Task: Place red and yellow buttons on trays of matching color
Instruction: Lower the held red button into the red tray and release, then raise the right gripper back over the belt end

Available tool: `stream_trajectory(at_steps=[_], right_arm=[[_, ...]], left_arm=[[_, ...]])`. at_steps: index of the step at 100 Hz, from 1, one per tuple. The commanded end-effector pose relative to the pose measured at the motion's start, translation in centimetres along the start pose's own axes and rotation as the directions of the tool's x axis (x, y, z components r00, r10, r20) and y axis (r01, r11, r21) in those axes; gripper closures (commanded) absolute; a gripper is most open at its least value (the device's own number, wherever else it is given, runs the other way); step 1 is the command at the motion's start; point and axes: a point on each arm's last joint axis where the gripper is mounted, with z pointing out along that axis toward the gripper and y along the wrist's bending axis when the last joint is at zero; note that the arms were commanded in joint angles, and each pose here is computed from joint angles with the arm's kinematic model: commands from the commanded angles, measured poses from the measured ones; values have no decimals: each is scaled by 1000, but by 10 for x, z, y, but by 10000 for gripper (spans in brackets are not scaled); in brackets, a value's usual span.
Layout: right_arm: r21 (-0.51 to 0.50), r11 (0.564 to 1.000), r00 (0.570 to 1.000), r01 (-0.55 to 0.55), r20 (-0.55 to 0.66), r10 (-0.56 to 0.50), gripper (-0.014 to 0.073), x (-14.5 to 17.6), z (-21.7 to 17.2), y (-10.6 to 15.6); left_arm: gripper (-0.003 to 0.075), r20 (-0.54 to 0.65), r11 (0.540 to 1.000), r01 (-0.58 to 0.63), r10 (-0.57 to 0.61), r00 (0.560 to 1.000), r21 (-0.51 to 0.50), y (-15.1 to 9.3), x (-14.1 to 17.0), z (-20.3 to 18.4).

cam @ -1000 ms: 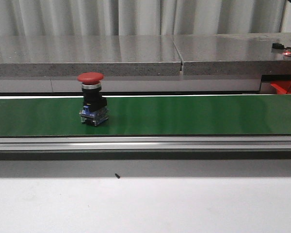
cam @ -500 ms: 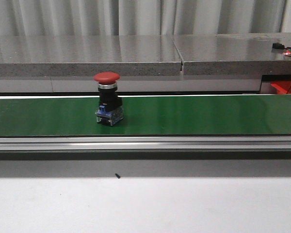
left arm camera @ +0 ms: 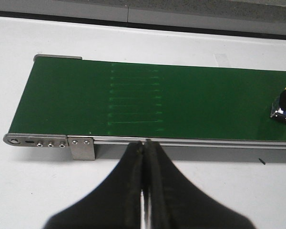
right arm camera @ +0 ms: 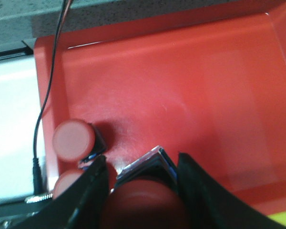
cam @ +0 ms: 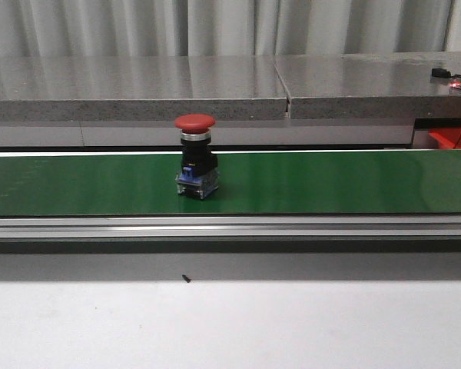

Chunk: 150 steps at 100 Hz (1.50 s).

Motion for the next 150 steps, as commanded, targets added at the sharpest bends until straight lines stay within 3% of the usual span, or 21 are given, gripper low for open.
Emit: stream_trajectory(at_steps=[1,38,70,96,106,116,123,150], right_arm=[[12,1000,994,-2,113,1,382,-20,-14,-3],[-32,997,992,-72,100,75,382,-12,58,-5],[-26,996,986,-85,143,88,382,-11,77,-7],[-32,995,992,-90,83,92,375,-3,89,-6],[-35,995,993,-94,73,97,276,-1,91,-6],[-40,994,991,-101,79,104,68,-2,91,-6],[-41,994,990,-102,88,106,-29,-3,89,-6],[-48,993,983,-108,147,114,-9,-14,70,-5]], left_arm=[[739,83,1000,5,-7,997,19,-2,-12,-4],[739,83,1000,5,-7,997,19,-2,-12,-4],[739,83,1000,5,-7,997,19,-2,-12,-4],[739,83,1000,5,-7,997,19,-2,-12,-4],[739,83,1000,5,-7,997,19,-2,-12,-4],[739,83,1000,5,-7,997,19,-2,-12,-4],[739,83,1000,5,-7,997,19,-2,-12,-4],[739,83,1000,5,-7,997,19,-2,-12,-4]])
